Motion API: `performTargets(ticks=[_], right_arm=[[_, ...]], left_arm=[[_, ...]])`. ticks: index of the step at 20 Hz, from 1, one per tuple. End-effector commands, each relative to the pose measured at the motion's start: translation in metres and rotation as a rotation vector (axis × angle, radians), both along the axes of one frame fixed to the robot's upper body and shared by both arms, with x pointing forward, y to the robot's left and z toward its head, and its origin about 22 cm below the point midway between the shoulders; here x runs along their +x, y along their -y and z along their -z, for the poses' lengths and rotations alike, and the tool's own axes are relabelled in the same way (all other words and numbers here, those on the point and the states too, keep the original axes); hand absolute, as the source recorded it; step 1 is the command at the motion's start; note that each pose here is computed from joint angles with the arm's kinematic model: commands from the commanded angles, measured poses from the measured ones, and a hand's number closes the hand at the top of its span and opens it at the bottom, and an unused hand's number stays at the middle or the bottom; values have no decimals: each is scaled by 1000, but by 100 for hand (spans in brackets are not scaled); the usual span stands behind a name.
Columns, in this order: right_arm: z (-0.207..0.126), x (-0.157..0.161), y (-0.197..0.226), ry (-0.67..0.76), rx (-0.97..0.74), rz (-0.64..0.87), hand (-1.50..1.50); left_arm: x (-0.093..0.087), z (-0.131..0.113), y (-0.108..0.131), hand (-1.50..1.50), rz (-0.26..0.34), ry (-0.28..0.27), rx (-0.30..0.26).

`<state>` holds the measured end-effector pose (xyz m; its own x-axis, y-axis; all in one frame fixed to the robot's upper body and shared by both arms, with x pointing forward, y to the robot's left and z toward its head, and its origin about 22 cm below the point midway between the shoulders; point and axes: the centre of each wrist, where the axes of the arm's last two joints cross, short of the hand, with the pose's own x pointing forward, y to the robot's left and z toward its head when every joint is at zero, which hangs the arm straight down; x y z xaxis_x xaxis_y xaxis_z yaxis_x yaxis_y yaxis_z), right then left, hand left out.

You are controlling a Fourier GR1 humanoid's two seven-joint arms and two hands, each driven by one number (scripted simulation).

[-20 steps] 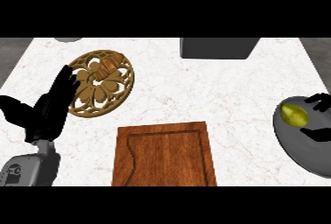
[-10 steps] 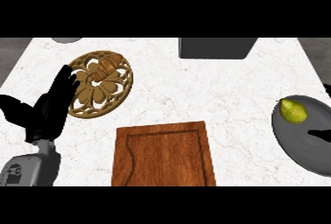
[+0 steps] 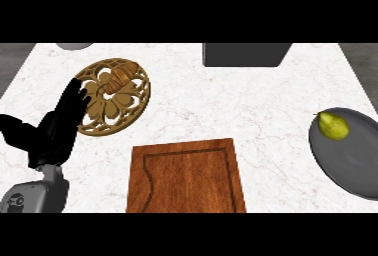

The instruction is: Pick the pear from the cutting board and place it in the pan

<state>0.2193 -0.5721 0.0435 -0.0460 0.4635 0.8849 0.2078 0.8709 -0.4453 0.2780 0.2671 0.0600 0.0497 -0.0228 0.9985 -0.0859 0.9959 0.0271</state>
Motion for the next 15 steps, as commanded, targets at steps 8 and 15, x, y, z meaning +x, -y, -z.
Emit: performTargets(ticks=[8, 15], right_arm=[[-20, -84, 46, 73, 181, -136, -150], [-17, -95, 47, 62, 140, -120, -150]], left_arm=[[-8, 4, -15, 0, -23, -16, -6], [-5, 8, -1, 0, -13, 0, -1]])
